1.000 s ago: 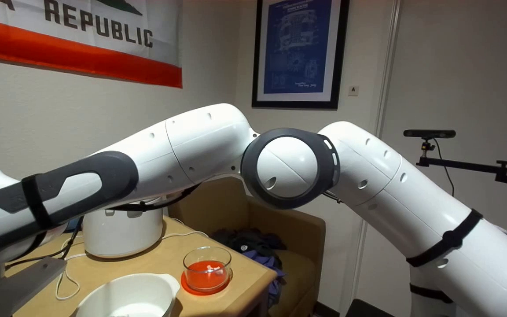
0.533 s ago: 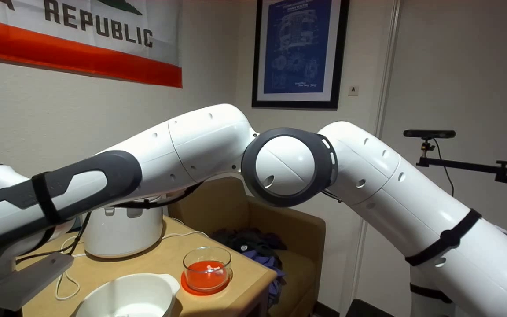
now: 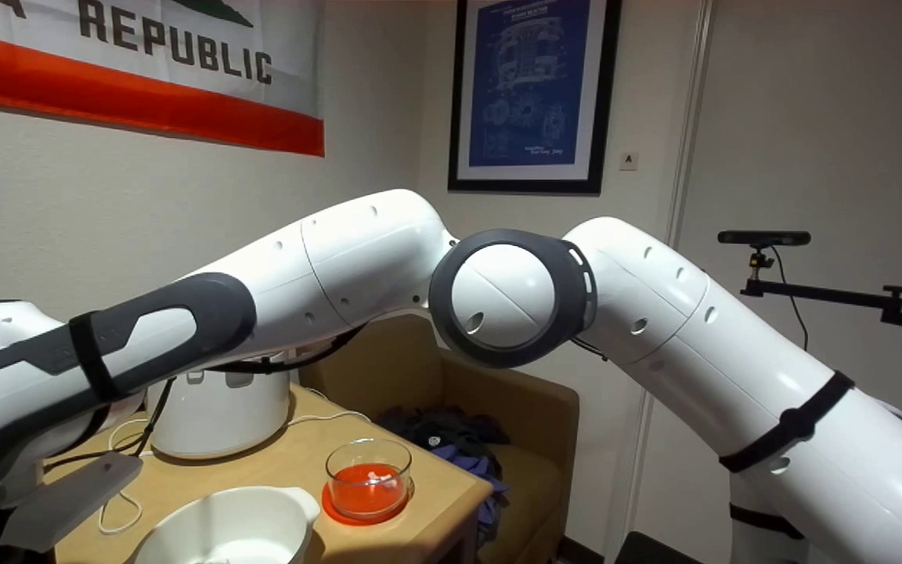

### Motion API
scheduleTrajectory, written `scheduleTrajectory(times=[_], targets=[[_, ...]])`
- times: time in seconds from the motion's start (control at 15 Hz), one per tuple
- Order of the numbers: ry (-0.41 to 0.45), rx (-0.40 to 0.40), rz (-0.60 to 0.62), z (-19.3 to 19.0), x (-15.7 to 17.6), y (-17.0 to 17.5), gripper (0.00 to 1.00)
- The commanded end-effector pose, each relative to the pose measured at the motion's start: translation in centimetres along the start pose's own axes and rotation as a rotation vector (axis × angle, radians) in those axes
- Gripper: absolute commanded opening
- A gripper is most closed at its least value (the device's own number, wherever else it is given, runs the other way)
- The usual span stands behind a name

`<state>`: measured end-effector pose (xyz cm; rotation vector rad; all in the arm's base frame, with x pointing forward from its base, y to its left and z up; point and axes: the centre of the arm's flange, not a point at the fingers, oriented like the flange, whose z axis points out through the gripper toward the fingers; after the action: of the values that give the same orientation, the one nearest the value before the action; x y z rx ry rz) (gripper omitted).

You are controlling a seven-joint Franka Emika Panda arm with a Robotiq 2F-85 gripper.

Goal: Cover the bowl with the lid on the table

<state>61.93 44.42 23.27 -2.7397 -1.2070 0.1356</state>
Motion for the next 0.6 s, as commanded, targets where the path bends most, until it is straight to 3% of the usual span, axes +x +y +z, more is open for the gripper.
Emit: scheduleTrajectory(times=[0.0, 0.53], targets=[[0.008, 0.028, 0.032, 0.37, -1.24, 0.11, 1.00], [0.021, 0.063, 0.057, 1.06, -1.72, 0.44, 0.96]])
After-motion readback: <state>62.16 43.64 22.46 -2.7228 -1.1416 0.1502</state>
